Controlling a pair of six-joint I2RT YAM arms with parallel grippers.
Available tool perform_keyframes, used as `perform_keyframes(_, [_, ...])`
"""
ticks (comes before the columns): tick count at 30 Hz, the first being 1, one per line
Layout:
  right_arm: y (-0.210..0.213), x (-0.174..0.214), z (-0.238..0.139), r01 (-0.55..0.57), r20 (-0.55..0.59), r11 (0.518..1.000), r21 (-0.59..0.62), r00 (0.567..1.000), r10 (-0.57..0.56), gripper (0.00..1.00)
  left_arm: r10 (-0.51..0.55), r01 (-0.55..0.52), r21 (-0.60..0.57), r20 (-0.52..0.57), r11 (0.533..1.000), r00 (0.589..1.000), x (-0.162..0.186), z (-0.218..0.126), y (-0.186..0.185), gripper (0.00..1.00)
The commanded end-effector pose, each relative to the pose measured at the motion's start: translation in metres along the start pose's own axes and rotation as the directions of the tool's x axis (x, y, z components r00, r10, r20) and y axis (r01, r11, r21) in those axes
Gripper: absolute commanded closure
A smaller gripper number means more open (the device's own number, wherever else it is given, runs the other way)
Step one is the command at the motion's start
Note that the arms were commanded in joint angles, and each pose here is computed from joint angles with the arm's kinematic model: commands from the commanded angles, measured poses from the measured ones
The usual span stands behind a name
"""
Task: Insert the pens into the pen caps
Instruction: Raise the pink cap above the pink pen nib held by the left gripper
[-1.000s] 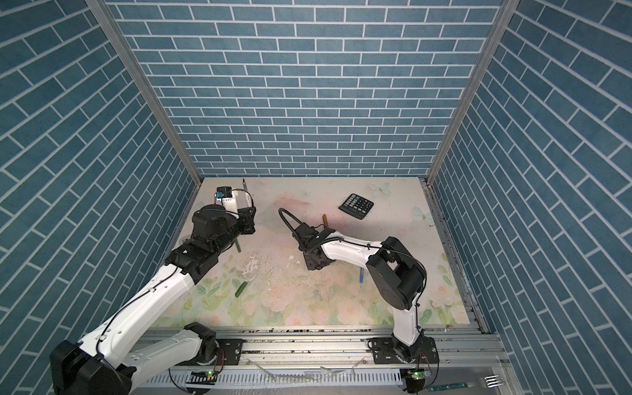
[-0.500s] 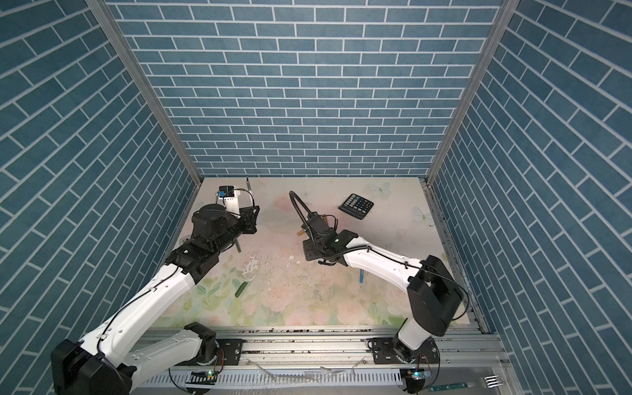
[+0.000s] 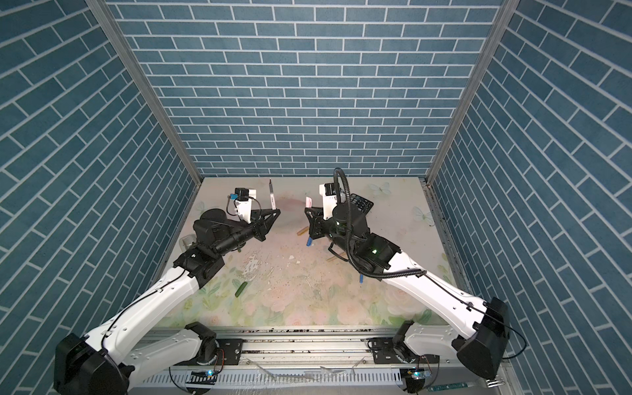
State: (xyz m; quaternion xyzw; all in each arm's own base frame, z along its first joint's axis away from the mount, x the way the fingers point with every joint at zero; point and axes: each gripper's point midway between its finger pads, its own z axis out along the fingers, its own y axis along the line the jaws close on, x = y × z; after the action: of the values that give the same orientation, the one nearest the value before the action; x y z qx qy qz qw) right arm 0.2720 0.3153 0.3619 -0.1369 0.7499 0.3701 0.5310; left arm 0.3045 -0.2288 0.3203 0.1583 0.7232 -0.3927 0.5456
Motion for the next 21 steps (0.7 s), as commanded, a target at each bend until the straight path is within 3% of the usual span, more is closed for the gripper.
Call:
perform_keyframes(1, [0.013,-0.039,-0.006,0.026,0.163,0.999,-0.043,0.986,-0.019,0.89,0.040,-0.039,0.123,0.000,0.992,0.999,0.001,0.003,-0.027,1.00])
perform_keyframes(13, [0.038,-0.089,-0.006,0.018,0.290,0.992,-0.125,0.957,0.020,0.88,0.057,-0.039,0.239,-0.070,0.970,0.996,0.019,0.011,-0.056,1.00])
perform_keyframes(21, [0.045,-0.088,0.005,0.003,0.257,0.987,-0.160,0.966,0.039,0.88,0.069,-0.045,0.269,-0.082,0.962,0.994,0.021,0.011,-0.064,1.00])
